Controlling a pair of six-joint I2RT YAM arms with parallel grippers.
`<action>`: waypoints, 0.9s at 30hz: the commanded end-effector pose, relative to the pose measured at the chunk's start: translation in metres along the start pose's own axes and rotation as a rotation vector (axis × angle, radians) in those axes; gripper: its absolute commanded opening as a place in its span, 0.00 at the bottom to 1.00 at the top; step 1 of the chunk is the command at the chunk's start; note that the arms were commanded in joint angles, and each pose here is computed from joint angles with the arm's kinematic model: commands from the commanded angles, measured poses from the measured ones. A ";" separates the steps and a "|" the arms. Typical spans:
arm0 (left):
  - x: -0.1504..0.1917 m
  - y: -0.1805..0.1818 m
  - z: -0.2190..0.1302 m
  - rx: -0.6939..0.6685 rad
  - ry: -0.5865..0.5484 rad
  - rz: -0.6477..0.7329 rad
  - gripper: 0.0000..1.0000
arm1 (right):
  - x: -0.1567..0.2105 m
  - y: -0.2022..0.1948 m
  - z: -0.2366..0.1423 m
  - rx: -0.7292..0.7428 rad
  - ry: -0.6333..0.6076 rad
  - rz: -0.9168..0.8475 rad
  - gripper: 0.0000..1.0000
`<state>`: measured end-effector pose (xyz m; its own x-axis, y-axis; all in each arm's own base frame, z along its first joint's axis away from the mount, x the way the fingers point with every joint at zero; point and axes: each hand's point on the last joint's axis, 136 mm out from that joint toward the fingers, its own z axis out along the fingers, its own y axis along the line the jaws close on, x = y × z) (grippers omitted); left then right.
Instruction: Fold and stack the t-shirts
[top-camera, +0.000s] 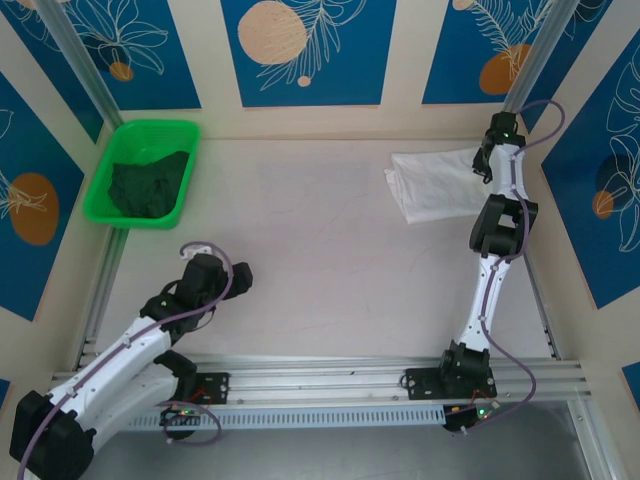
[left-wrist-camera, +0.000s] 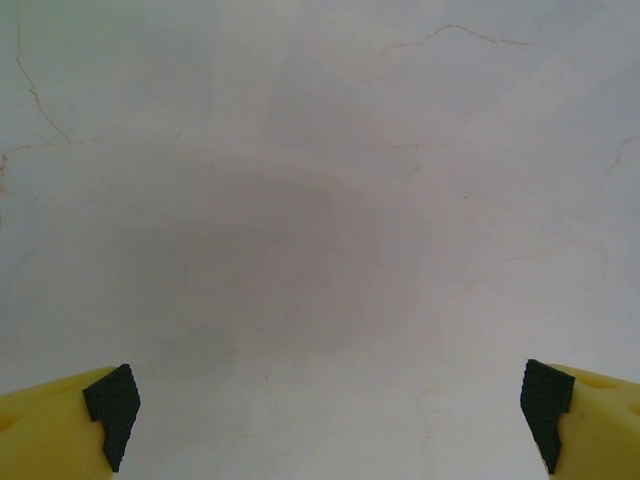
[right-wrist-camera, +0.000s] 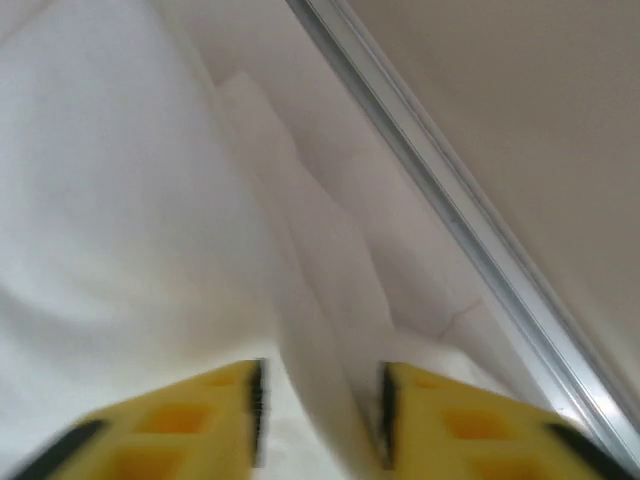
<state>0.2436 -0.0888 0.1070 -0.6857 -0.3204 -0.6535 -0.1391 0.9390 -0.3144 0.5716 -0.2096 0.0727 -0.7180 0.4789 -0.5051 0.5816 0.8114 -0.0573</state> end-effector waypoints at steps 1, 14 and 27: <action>-0.001 -0.003 0.002 0.016 -0.008 -0.011 1.00 | -0.014 0.001 -0.025 -0.003 -0.032 0.040 0.58; -0.002 -0.006 -0.002 0.035 -0.007 -0.009 1.00 | 0.013 0.123 -0.150 -0.306 -0.098 -0.001 0.74; -0.003 -0.006 -0.005 0.040 -0.013 -0.013 1.00 | 0.129 0.190 -0.079 -0.284 0.240 -0.133 0.63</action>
<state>0.2446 -0.0915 0.1136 -0.6722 -0.3295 -0.6630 -0.1234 0.9329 -0.3384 0.5711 0.0410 0.0801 -0.8615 0.3437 -0.3739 0.3202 0.9390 0.1255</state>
